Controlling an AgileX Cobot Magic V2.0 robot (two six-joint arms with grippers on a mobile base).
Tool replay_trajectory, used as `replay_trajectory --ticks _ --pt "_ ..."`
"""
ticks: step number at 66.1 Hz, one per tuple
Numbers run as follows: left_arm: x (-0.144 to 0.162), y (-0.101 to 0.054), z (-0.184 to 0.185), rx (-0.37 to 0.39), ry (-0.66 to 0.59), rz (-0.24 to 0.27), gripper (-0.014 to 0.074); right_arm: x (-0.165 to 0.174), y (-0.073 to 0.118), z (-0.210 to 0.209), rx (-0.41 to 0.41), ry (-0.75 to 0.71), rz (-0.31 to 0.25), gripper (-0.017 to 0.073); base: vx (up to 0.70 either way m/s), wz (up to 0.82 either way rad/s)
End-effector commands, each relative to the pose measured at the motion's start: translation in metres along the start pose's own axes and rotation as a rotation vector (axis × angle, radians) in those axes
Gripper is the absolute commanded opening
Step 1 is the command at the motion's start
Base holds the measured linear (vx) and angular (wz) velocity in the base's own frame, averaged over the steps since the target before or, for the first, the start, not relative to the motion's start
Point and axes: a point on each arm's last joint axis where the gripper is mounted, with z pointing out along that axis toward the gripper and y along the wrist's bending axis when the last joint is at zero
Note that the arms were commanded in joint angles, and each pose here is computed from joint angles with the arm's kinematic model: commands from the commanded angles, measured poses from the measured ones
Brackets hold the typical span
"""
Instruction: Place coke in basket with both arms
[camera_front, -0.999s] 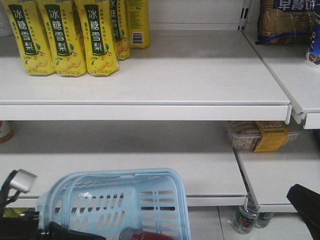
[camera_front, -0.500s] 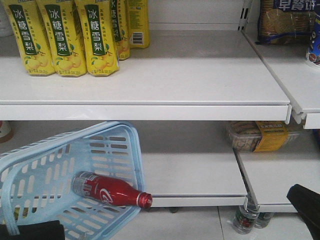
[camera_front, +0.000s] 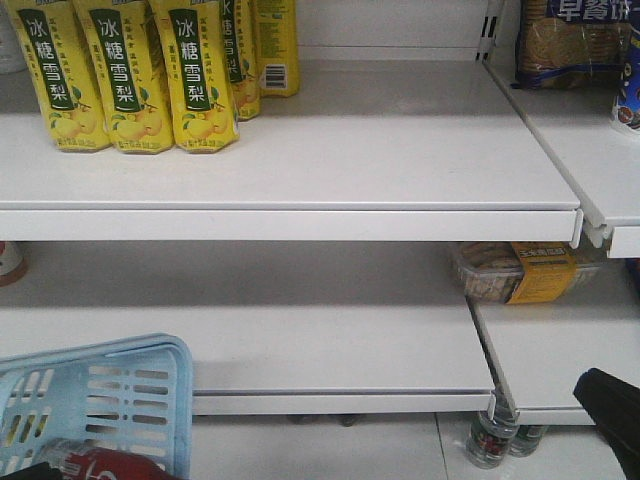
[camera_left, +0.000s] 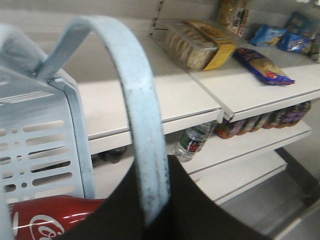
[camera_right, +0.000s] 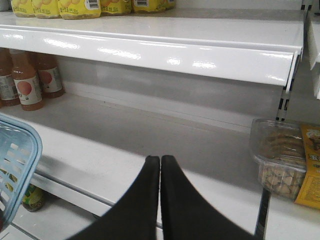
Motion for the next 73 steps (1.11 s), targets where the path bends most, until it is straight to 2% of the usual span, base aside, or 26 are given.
replay_trajectory --ticks 1,7,8,11,13,25,41,46,55,59,73 --pt "-0.022 0.002 -0.01 -0.085 -0.181 0.008 -0.0006 -0.012 0.003 -0.001 -0.031 -0.056 -0.015 -0.001 0.0 0.0" --pt "-0.022 0.007 -0.013 -0.148 -0.202 0.001 -0.0006 -0.012 0.003 -0.001 -0.031 -0.056 -0.015 -0.001 0.0 0.0" --pt "-0.022 0.008 -0.014 -0.157 -0.207 -0.015 -0.0006 -0.012 0.003 -0.001 -0.031 -0.056 -0.015 -0.001 0.0 0.0" --pt "-0.022 0.011 -0.015 -0.189 -0.217 -0.01 -0.0006 -0.012 0.003 -0.001 -0.031 -0.056 -0.015 -0.001 0.0 0.0" --pt "-0.022 0.012 -0.016 -0.207 -0.225 -0.03 -0.0006 -0.012 0.003 -0.001 -0.031 -0.056 -0.015 -0.001 0.0 0.0" --pt "-0.023 0.023 -0.02 -0.325 -0.266 -0.014 -0.0006 -0.012 0.003 -0.001 -0.031 -0.056 -0.015 -0.001 0.0 0.0" --pt "-0.015 0.036 -0.011 -0.359 -0.389 0.093 -0.0006 -0.012 0.003 -0.001 -0.031 -0.056 -0.015 -0.001 0.0 0.0" --pt "-0.013 0.038 -0.009 -0.36 -0.429 0.144 -0.0006 -0.012 0.003 -0.001 -0.031 -0.056 -0.015 -0.001 0.0 0.0" --pt "-0.006 0.042 -0.005 -0.383 -0.427 0.244 -0.0006 -0.012 0.003 -0.001 -0.031 -0.056 -0.015 -0.001 0.0 0.0" --pt "-0.003 0.045 -0.003 -0.397 -0.418 0.256 -0.0006 -0.012 0.003 -0.001 -0.031 -0.056 -0.015 -0.001 0.0 0.0" --pt "0.002 0.048 -0.005 -0.436 -0.447 0.253 -0.0006 -0.012 0.003 -0.001 -0.031 -0.056 -0.015 -0.001 0.0 0.0"
